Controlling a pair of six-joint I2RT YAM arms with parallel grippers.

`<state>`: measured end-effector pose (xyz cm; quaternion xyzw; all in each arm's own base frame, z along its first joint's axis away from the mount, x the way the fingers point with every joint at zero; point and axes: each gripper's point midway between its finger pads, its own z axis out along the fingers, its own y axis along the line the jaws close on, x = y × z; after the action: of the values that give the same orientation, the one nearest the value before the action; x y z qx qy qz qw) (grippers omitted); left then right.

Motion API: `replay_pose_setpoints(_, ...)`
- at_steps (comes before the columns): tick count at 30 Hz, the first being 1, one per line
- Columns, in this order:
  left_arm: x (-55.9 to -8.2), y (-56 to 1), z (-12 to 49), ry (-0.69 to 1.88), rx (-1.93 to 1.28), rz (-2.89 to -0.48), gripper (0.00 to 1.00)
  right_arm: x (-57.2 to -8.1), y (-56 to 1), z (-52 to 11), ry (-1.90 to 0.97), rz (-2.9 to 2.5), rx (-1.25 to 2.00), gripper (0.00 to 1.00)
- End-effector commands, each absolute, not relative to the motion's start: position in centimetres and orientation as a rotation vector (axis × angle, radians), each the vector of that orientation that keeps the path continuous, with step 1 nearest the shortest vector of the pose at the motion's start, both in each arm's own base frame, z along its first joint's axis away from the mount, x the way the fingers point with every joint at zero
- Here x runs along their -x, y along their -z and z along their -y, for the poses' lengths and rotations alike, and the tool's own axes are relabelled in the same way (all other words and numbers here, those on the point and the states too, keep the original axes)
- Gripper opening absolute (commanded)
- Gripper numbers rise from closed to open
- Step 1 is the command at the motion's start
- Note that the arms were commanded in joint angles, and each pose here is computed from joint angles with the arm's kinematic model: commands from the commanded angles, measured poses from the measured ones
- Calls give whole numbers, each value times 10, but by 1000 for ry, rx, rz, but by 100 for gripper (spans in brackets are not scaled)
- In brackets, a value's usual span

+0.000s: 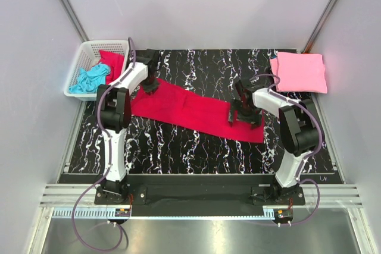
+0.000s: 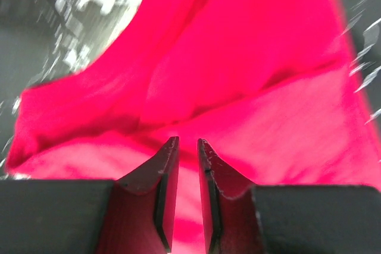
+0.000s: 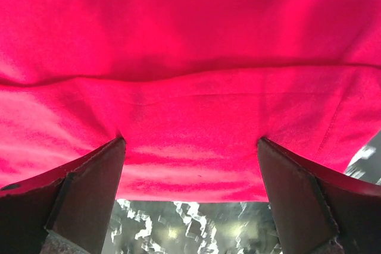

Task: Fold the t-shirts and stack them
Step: Fold the tshirt

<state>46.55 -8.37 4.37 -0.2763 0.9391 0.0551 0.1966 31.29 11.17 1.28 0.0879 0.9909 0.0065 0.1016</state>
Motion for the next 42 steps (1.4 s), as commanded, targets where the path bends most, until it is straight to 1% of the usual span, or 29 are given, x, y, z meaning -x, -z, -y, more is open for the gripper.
replay_pose_setpoints(1, -492, -47, 93, -88, 721, -2620, 24, -268, -10, -136, -50, -3003, -297, 100)
replay_pose_setpoints(6, -514, -28, 108, -3, 689, -2654, 25, -232, -18, -177, -117, -2993, -297, 100)
replay_pose_setpoints(10, -533, -21, 116, 69, 687, -2647, 26, -204, -30, -220, -182, -2982, -192, 100)
replay_pose_setpoints(14, -549, -24, 118, 160, 668, -2626, 26, -195, -46, -242, -202, -2951, -146, 100)
replay_pose_setpoints(18, -573, -55, 126, 347, 595, -2514, 26, -209, -78, -244, -189, -2860, -146, 100)
replay_pose_setpoints(20, -579, -78, 133, 448, 555, -2456, 26, -216, -101, -243, -174, -2823, -123, 100)
replay_pose_setpoints(21, -582, -100, 134, 490, 533, -2388, 27, -222, -112, -239, -158, -2785, -122, 100)
replay_pose_setpoints(24, -580, -130, 136, 548, 502, -2304, 27, -234, -145, -232, -130, -2699, -88, 100)
replay_pose_setpoints(25, -576, -158, 133, 551, 500, -2251, 28, -238, -152, -231, -127, -2674, -62, 100)
replay_pose_setpoints(26, -571, -170, 130, 544, 510, -2231, 28, -246, -161, -231, -123, -2640, -24, 100)
replay_pose_setpoints(27, -560, -164, 127, 533, 550, -2248, 28, -255, -161, -226, -87, -2624, -20, 100)
replay_pose_setpoints(28, -550, -190, 124, 540, 558, -2206, 28, -265, -163, -222, -71, -2614, -19, 100)
replay_pose_setpoints(29, -542, -192, 120, 524, 581, -2203, 28, -276, -168, -222, -68, -2600, 15, 100)
replay_pose_setpoints(30, -522, -173, 116, 505, 647, -2258, 28, -284, -159, -221, -60, -2619, 28, 100)
replay_pose_setpoints(31, -507, -194, 112, 507, 660, -2224, 28, -309, -160, -218, -99, -2580, -13, 100)
replay_pose_setpoints(32, -495, -192, 112, 503, 673, -2232, 27, -321, -157, -219, -117, -2563, 32, 96)
replay_pose_setpoints(33, -474, -173, 110, 485, 710, -2279, 27, -341, -152, -229, -196, -2540, 35, 55)
replay_pose_setpoints(34, -461, -171, 112, 483, 720, -2288, 27, -358, -148, -222, -208, -2531, 11, 33)
replay_pose_setpoints(35, -447, -185, 114, 501, 711, -2261, 27, -374, -154, -227, -244, -2501, 12, 15)
replay_pose_setpoints(36, -432, -170, 116, 479, 707, -2302, 27, -389, -137, -233, -234, -2519, 64, 7)
replay_pose_setpoints(37, -421, -170, 129, 488, 662, -2319, 28, -399, -133, -237, -227, -2522, 95, 6)
replay_pose_setpoints(38, -409, -170, 133, 492, 636, -2329, 28, -417, -148, -251, -265, -2476, 169, 4)
replay_pose_setpoints(39, -402, -167, 138, 489, 608, -2348, 28, -425, -123, -259, -260, -2526, 217, 3)
replay_pose_setpoints(40, -393, -165, 150, 510, 564, -2375, 28, -433, -120, -268, -291, -2525, 251, 5)
replay_pose_setpoints(41, -388, -163, 156, 522, 539, -2394, 28, -446, -133, -280, -331, -2479, 296, 12)
replay_pose_setpoints(42, -379, -155, 159, 517, 520, -2431, 28, -449, -116, -294, -391, -2506, 345, 17)
